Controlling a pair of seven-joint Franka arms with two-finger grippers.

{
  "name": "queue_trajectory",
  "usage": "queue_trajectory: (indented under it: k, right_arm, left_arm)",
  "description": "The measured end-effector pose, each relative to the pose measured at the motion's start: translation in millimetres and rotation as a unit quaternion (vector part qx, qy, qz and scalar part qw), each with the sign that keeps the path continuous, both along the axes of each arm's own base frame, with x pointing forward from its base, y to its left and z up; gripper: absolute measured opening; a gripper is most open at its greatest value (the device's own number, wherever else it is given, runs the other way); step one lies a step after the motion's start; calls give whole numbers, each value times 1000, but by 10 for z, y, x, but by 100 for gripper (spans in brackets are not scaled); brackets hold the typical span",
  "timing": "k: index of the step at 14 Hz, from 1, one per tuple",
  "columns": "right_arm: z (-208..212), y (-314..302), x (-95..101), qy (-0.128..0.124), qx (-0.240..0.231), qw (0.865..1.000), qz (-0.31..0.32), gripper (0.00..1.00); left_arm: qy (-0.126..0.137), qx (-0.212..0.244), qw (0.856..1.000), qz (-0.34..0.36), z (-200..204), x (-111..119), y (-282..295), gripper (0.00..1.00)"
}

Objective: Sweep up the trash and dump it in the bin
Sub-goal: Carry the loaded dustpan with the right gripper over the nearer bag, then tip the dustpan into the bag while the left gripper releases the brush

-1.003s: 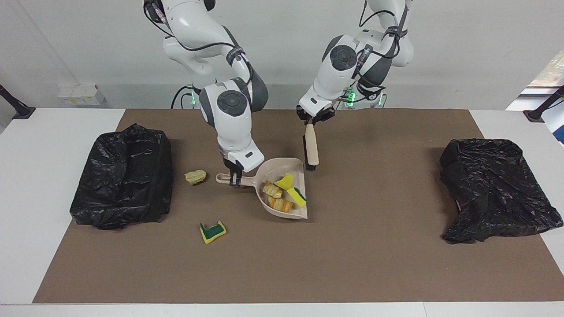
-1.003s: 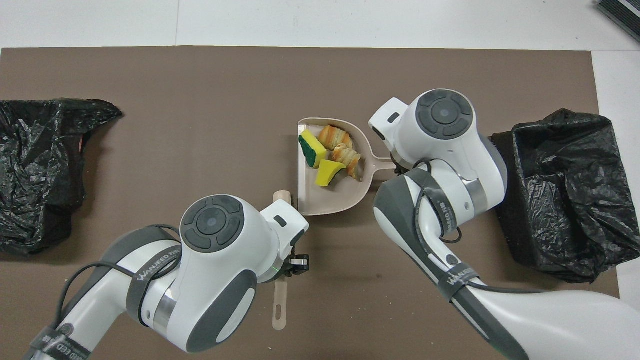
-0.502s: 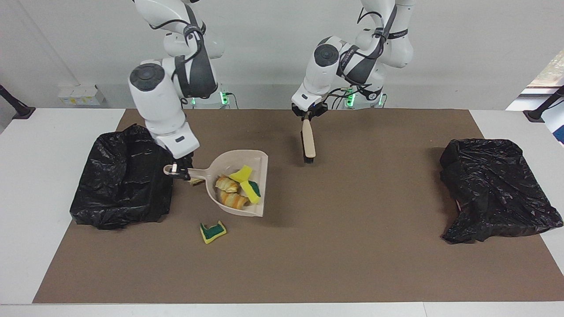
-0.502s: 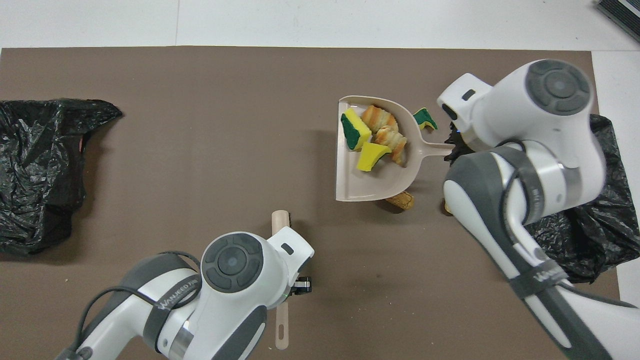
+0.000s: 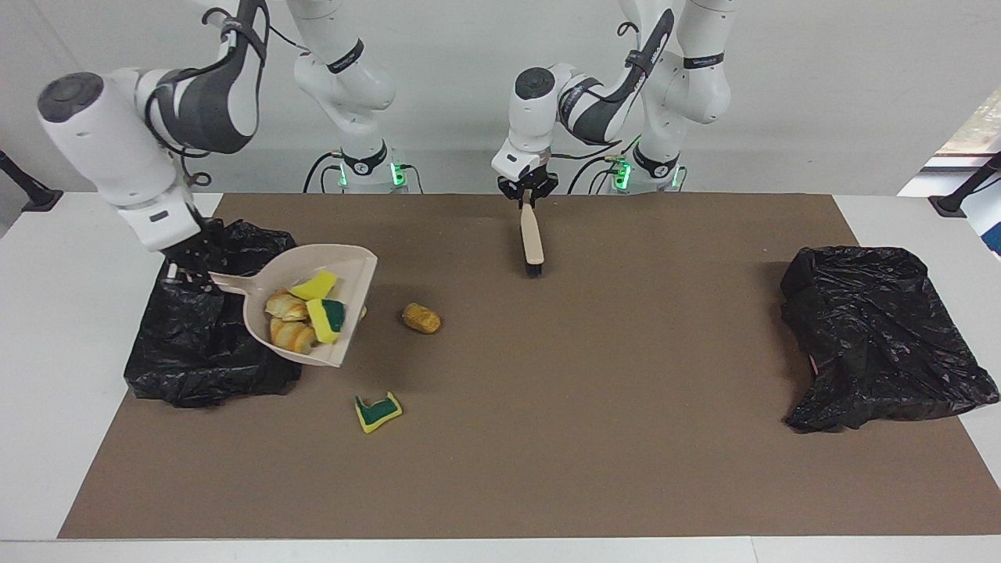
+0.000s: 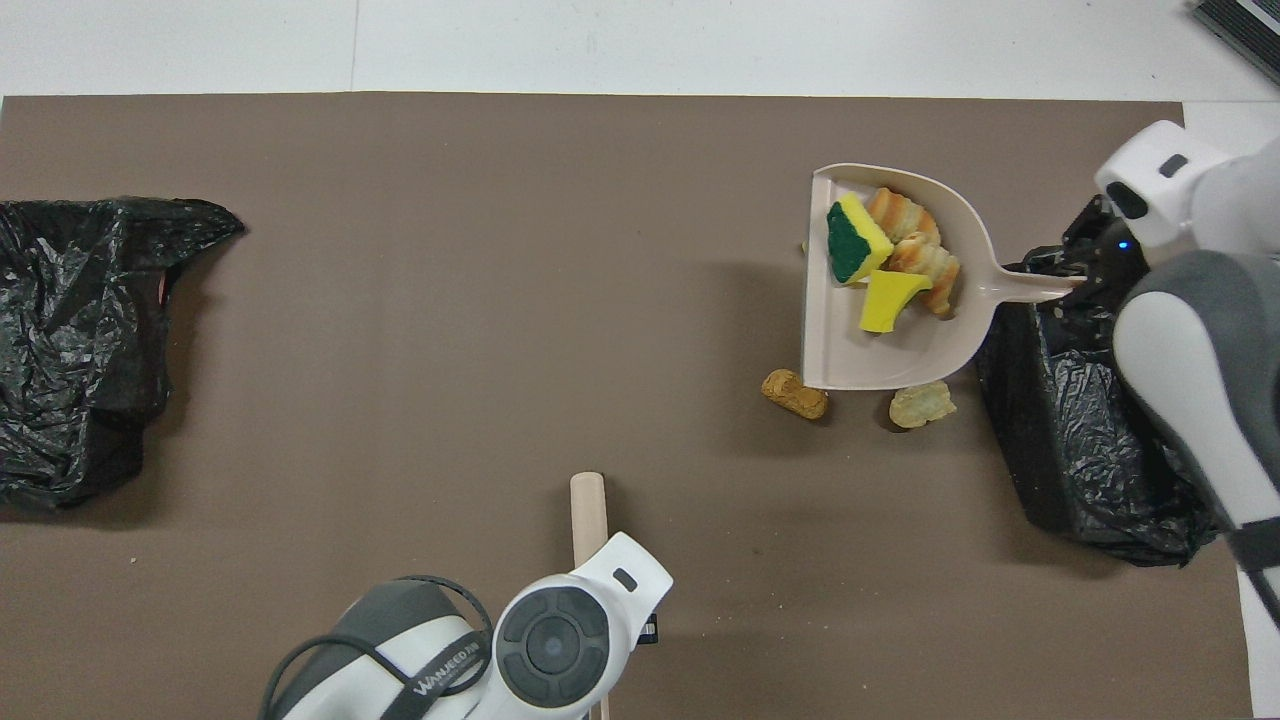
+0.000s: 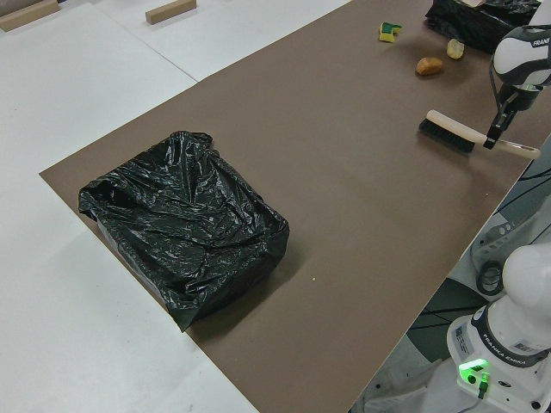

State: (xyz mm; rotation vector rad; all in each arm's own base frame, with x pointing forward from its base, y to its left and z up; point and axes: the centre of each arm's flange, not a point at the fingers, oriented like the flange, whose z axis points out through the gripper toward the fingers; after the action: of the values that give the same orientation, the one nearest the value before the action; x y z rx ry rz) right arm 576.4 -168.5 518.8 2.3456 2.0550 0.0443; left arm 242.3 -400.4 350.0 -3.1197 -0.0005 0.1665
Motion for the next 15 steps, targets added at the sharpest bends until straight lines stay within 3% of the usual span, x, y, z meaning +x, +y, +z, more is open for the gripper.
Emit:
queue_trajectory:
  k: [2, 3, 5, 7, 9, 12, 15]
  right_arm:
    - [19, -470, -164, 0, -5, 1000, -1, 31]
    - [29, -626, -230, 2, -15, 1000, -3, 31]
    - [60, -874, -344, 21, -66, 998, 0, 31]
    - [96, -1016, -406, 48, -138, 989, 17, 31]
    - [104, -1078, -423, 61, -193, 979, 36, 31]
    - [83, -1058, -420, 69, -265, 959, 75, 31]
    - [1, -896, -455, 75, -322, 935, 125, 31]
  left_arm:
    - [-2, -1, 1000, 4, -25, 29, 30, 26]
    - [-4, -3, 1000, 7, -30, 58, 43, 31]
    - [-6, -6, 1000, 22, 1, 197, 97, 53]
    - [-12, -14, 998, 57, 95, 513, 239, 79]
    - [-19, -23, 995, 91, 203, 827, 405, 99]
    - [-25, -30, 989, 141, 484, 1371, 661, 100]
    - [-26, -34, 988, 149, 778, 2056, 891, 100]
